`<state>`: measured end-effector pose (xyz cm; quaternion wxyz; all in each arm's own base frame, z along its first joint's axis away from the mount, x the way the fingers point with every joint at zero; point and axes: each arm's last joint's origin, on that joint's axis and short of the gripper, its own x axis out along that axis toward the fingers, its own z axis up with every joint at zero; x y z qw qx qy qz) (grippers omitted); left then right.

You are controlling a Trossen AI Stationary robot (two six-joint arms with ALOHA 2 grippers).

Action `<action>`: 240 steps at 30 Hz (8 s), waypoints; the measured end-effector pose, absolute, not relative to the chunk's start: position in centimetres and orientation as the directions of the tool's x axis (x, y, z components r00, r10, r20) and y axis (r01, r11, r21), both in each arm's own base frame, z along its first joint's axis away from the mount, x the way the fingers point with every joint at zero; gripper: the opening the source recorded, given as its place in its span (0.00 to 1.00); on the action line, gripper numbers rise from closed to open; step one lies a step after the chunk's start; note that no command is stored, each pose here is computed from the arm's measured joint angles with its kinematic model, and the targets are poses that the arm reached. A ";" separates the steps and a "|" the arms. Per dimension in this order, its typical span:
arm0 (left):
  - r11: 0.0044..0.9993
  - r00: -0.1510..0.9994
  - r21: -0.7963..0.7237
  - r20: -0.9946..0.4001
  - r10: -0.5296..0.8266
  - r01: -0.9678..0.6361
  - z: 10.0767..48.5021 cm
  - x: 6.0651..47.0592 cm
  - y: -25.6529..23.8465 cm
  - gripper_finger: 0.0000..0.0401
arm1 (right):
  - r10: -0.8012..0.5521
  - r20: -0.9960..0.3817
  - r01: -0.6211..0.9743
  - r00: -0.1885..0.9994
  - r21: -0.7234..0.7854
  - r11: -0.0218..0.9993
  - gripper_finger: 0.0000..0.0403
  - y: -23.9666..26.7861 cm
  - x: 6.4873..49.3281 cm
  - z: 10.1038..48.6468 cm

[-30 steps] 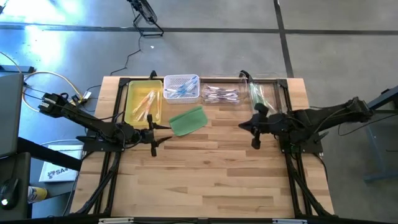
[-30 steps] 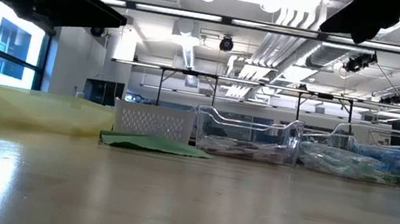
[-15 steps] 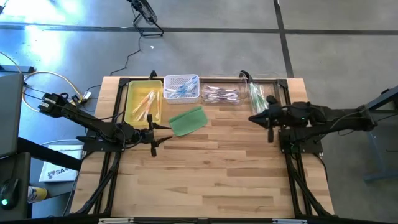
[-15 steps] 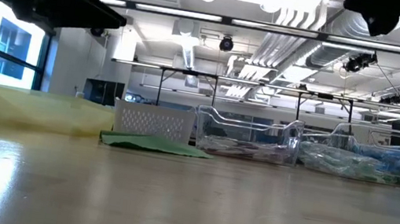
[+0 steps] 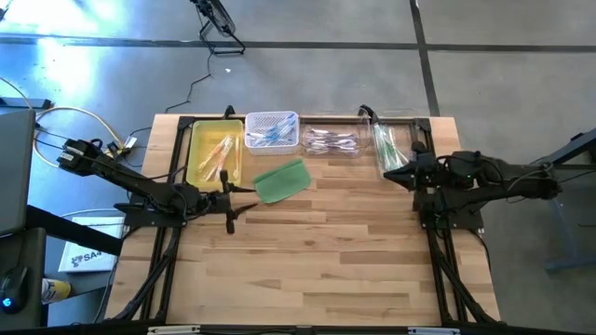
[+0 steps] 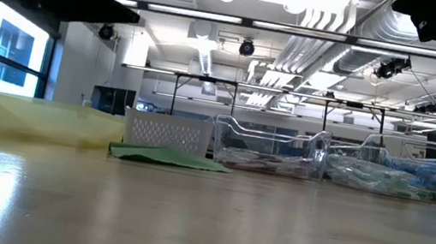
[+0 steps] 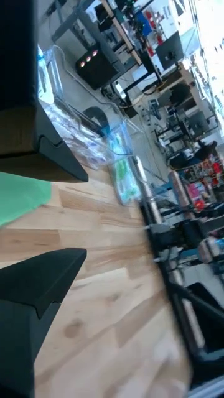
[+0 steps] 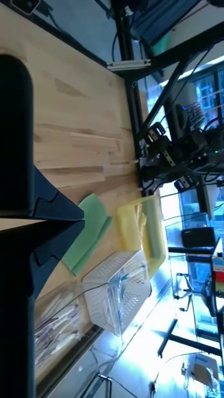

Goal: Pick & Place Toothbrushes
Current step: Return to Home Position

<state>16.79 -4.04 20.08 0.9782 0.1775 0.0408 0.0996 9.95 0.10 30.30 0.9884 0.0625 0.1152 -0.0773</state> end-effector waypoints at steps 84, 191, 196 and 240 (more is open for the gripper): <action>0.797 0.932 0.512 0.018 0.361 -0.319 22.3 9.5 0.6 0.44 | -0.212 -0.029 0.213 0.977 0.154 0.965 0.01 -0.5 4.2 26.9; 0.730 1.000 0.684 0.026 -0.005 -0.014 19.5 10.4 -0.5 0.36 | 0.073 -0.015 -0.071 0.997 0.127 0.989 0.01 0.7 9.8 16.6; 0.751 0.999 0.659 0.000 -0.053 0.040 19.3 10.3 -0.6 0.24 | 0.073 -0.015 -0.071 0.997 0.127 0.989 0.01 0.7 9.8 16.6; 0.724 0.996 0.685 -0.077 -0.041 0.082 16.1 10.7 -0.6 0.01 | 0.073 -0.012 -0.071 0.997 0.127 0.989 0.01 0.7 9.8 16.7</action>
